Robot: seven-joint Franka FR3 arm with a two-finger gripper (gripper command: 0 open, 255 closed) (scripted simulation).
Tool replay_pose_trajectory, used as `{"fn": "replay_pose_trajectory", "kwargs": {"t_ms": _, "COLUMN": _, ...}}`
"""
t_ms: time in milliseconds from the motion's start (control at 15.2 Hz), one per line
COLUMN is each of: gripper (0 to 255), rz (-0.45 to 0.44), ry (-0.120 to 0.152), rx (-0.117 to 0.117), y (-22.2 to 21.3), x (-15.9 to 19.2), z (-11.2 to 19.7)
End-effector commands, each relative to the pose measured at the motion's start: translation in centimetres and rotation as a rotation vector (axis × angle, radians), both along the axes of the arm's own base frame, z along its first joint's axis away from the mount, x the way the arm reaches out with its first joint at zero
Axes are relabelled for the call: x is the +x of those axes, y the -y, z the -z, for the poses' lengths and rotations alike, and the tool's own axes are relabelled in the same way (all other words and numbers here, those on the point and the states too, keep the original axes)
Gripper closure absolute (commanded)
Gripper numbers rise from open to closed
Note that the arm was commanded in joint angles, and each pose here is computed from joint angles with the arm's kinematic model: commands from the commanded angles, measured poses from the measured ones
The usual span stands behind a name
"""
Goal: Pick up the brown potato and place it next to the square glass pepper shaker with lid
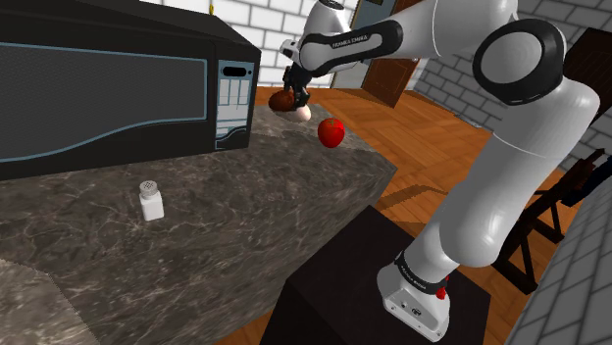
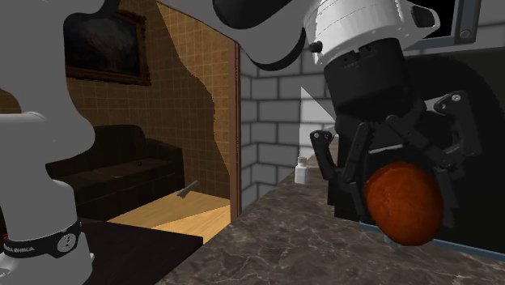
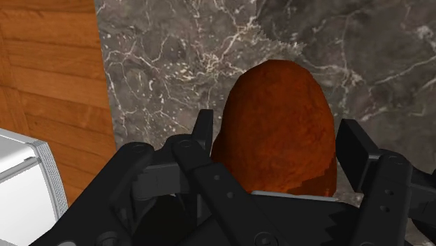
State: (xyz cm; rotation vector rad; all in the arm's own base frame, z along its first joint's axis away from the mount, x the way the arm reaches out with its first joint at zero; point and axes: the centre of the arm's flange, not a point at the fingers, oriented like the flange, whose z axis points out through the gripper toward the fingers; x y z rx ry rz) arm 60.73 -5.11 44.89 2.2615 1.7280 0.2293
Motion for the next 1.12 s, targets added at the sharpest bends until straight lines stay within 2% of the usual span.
{"fn": "replay_pose_trajectory", "kwargs": {"t_ms": 0, "gripper": 255, "rz": 0.0, "ry": 0.0, "rx": 0.0, "y": 0.1, "x": 0.0, "z": -1.1}}
{"fn": "replay_pose_trajectory", "kwargs": {"t_ms": 396, "gripper": 255, "rz": 0.0, "ry": 0.0, "rx": 0.0, "y": 0.1, "x": 0.0, "z": -3.9}}
{"fn": "replay_pose_trajectory", "kwargs": {"t_ms": 1056, "gripper": 255, "rz": 0.0, "ry": 0.0, "rx": 0.0, "y": -12.9, "x": -1.6, "z": -3.9}}
